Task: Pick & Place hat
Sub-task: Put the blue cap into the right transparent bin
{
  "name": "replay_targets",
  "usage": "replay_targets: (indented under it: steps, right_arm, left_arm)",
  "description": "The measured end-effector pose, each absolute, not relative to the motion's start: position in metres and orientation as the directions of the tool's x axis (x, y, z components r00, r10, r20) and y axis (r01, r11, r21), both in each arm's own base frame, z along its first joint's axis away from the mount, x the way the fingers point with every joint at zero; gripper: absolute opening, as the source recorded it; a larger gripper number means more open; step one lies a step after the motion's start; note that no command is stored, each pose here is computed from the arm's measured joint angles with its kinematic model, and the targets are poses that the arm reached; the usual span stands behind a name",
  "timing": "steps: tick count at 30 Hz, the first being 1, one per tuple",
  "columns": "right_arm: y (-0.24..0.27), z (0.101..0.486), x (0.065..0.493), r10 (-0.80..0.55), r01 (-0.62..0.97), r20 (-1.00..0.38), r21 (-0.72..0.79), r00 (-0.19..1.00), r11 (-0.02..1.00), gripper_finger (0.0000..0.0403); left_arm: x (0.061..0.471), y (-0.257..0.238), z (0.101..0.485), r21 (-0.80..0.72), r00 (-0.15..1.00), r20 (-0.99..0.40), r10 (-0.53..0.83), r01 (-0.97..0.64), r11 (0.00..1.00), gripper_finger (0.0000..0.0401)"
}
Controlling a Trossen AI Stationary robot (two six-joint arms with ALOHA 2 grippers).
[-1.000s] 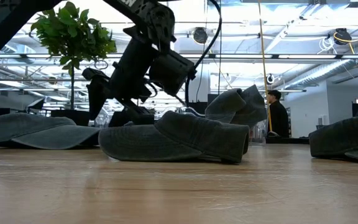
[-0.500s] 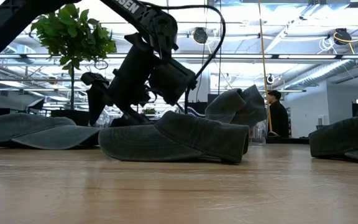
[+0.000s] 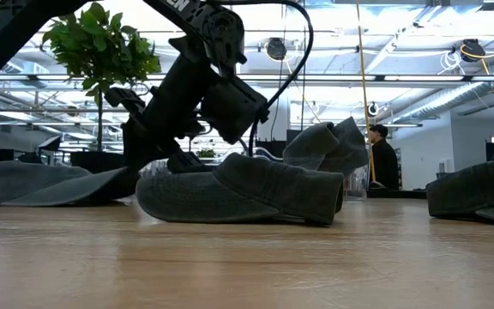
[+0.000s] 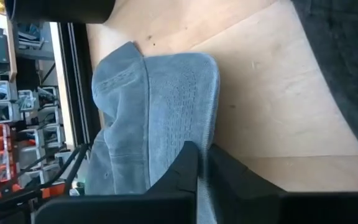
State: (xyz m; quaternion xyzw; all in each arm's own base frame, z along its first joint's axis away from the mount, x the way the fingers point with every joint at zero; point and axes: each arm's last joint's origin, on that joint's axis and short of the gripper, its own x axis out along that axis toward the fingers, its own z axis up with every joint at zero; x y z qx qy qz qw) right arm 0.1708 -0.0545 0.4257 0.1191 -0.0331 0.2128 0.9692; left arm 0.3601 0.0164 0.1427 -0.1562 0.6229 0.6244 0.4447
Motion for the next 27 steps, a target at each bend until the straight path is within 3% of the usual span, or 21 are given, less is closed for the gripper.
replay_targets:
  steps: [8,18,27]
  right_arm:
    - [-0.055,0.426,0.171,0.404,-0.42,0.115,0.222,0.907,0.88,0.0183]
    - [-0.054,0.426,0.17,0.405,-0.419,0.114,0.333,0.907,0.845,0.0183]
    - [-0.054,0.426,0.17,0.405,-0.398,0.113,0.542,0.907,0.74,0.0183]
  left_arm:
    - [0.367,-0.002,0.156,0.577,-0.492,-0.8,0.343,-0.789,0.212,0.001]
    - [0.368,-0.028,0.235,0.317,-0.216,-0.905,0.367,-0.917,0.242,0.0009]
    - [0.332,-0.038,0.306,0.16,-0.003,-0.93,0.368,-0.904,0.396,0.0008]
